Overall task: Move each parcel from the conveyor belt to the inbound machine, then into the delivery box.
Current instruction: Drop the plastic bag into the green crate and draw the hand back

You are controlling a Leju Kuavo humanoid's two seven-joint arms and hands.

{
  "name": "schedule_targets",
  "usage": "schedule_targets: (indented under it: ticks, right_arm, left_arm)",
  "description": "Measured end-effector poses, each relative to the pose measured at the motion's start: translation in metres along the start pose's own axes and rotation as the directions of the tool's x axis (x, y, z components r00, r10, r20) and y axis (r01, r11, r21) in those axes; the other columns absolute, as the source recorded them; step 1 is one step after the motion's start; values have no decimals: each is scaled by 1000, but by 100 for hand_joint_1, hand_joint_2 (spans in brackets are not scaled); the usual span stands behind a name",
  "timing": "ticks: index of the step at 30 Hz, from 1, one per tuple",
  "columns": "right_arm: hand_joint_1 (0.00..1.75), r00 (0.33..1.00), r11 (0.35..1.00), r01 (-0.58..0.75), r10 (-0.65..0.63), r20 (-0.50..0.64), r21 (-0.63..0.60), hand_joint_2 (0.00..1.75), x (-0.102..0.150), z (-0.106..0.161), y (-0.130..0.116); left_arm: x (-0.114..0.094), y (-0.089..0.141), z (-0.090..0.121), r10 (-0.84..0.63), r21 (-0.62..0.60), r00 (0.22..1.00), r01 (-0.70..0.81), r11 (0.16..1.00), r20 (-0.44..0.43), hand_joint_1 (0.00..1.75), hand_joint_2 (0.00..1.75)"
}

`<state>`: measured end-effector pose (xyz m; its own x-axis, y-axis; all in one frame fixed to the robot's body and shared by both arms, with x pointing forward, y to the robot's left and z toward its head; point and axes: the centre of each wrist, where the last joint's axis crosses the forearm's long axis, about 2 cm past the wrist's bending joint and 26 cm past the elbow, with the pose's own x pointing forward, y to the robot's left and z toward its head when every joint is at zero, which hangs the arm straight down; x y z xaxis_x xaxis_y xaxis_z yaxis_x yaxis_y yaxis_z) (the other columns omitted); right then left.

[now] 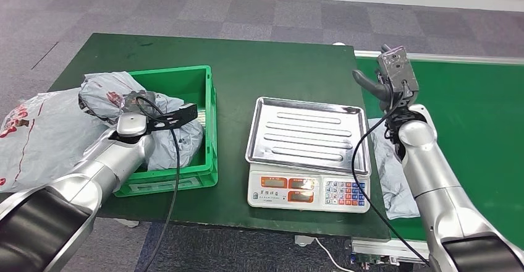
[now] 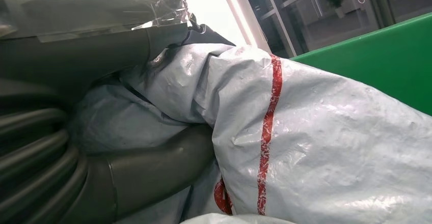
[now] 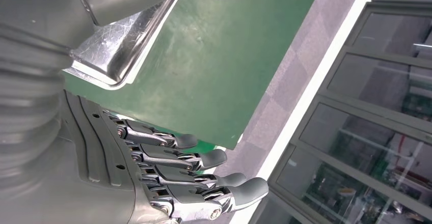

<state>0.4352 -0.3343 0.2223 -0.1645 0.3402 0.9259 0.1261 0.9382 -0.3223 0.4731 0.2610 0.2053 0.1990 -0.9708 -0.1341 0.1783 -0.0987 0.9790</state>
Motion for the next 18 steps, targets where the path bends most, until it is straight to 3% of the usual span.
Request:
schedule_targets:
  ticks: [18]
  right_arm:
    - [0,1000,1000,0,0,0,0,175,0,0,0]
  left_arm:
    - [0,0,0,0,-1,1000,0,1000,0,175,175]
